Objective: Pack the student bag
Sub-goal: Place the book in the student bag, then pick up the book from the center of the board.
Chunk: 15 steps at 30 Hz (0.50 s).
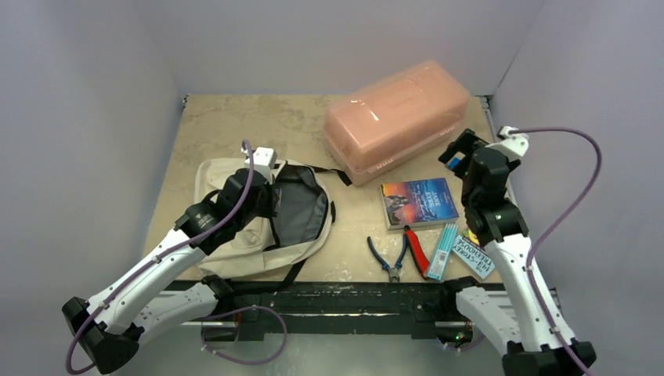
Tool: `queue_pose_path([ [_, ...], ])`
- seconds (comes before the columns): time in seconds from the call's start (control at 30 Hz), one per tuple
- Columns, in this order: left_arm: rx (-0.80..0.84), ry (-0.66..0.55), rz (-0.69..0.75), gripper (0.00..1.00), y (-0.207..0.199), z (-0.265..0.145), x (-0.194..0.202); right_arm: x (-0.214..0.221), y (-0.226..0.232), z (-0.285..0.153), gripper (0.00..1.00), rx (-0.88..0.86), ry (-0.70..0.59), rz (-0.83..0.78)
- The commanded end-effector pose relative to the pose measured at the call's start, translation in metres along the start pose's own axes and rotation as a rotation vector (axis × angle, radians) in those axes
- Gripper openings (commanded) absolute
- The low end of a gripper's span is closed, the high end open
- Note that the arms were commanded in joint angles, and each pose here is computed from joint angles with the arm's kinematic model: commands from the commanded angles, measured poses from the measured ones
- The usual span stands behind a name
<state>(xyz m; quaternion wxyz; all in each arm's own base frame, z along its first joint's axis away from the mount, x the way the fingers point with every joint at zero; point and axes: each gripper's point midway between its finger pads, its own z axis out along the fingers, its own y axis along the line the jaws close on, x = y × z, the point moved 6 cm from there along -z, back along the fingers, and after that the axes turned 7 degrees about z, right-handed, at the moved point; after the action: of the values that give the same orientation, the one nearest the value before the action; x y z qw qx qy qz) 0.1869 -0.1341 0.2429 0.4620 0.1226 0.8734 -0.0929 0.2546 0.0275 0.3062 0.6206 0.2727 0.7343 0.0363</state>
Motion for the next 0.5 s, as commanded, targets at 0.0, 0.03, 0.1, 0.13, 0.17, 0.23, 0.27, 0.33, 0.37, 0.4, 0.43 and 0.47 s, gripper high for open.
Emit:
queue_pose_path([
  [0.0,0.073,-0.063,-0.043,0.01,-0.009,-0.003,-0.014,0.027,-0.051,0.035,0.99,0.15,0.16,0.168],
  [0.03,0.078,-0.062,-0.043,0.01,-0.01,-0.003,-0.013,0.038,-0.065,0.043,0.99,0.175,0.231,0.211],
  [0.1,0.089,-0.058,-0.042,0.01,-0.011,-0.004,-0.013,0.063,-0.11,0.056,0.99,0.244,0.343,0.328],
  [0.13,0.094,-0.057,-0.041,0.01,-0.012,-0.004,-0.013,0.076,-0.123,0.06,0.99,0.242,0.398,0.397],
  [0.17,0.107,-0.057,-0.039,0.03,-0.013,-0.005,-0.014,0.085,-0.134,0.063,0.98,0.235,0.428,0.448],
  [0.23,0.128,-0.061,-0.034,0.13,-0.014,-0.008,-0.015,0.103,-0.147,0.066,0.97,0.236,0.502,0.491],
  [0.27,0.141,-0.067,-0.029,0.2,-0.015,-0.01,-0.017,0.109,-0.149,0.068,0.97,0.226,0.528,0.482],
  [0.33,0.17,-0.084,-0.024,0.34,-0.017,-0.016,-0.021,0.123,-0.152,0.072,0.95,0.214,0.578,0.476],
  [0.37,0.182,-0.098,-0.021,0.4,-0.018,-0.02,-0.023,0.13,-0.155,0.075,0.94,0.217,0.602,0.478],
  [0.4,0.2,-0.107,-0.019,0.46,-0.019,-0.023,-0.026,0.136,-0.158,0.077,0.94,0.221,0.616,0.467],
  [0.43,0.219,-0.123,-0.014,0.52,-0.021,-0.027,-0.03,0.142,-0.161,0.079,0.92,0.226,0.636,0.46],
  [0.47,0.244,-0.138,-0.007,0.56,-0.023,-0.03,-0.034,0.147,-0.164,0.081,0.89,0.229,0.656,0.45],
])
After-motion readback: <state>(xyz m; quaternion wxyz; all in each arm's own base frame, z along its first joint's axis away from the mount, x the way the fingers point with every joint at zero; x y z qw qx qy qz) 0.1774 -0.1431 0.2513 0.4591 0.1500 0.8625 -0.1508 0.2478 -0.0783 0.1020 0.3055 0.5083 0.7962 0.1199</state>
